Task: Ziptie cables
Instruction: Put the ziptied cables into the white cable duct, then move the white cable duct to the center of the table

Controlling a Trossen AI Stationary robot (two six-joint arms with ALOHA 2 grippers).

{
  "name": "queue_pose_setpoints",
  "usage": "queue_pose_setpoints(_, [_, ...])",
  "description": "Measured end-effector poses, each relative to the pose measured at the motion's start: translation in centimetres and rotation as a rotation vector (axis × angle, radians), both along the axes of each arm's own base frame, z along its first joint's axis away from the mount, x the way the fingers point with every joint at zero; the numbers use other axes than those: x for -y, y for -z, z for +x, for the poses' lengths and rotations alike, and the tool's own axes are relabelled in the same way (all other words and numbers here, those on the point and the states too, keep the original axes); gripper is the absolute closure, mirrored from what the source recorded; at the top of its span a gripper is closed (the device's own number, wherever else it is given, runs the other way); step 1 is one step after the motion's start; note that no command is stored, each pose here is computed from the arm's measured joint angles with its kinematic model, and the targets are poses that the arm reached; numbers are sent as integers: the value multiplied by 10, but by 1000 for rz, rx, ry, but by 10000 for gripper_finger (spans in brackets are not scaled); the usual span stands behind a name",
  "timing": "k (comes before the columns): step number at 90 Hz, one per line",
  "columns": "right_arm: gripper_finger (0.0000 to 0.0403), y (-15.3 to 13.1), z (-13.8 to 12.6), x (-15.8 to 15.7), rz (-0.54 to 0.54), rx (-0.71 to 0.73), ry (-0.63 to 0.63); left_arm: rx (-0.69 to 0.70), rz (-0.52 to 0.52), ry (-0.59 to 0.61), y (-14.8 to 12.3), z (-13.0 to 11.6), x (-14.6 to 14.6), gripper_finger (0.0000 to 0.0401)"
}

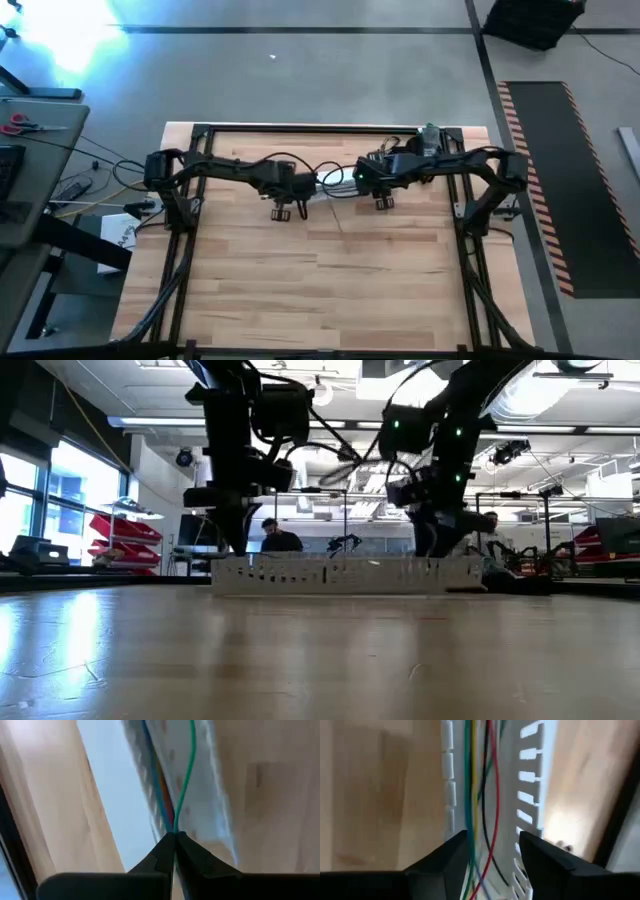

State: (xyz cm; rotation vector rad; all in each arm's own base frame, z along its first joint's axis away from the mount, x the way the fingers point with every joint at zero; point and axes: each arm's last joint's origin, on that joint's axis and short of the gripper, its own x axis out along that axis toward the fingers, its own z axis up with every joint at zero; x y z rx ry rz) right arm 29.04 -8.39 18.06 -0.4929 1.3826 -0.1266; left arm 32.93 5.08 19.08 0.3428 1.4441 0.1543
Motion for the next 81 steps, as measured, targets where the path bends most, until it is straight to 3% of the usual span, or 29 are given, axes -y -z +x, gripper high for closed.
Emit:
queue_pose_setpoints(14, [233, -11, 0, -5, 48, 85, 7, 33, -14, 16, 0, 3, 0, 401])
queue_pose_setpoints(52, [233, -9, 5, -8, 206, 153, 10, 122, -46, 9, 5, 8, 1, 395])
queue_pose_setpoints(63, [233, -10, 7, -9, 241, 186, 4, 159, -109, 3, 12, 8, 3, 360])
queue_pose_setpoints(81, [233, -21, 1, -12, 282, 207, -30, 150, -95, -30, 7, 6, 2, 267])
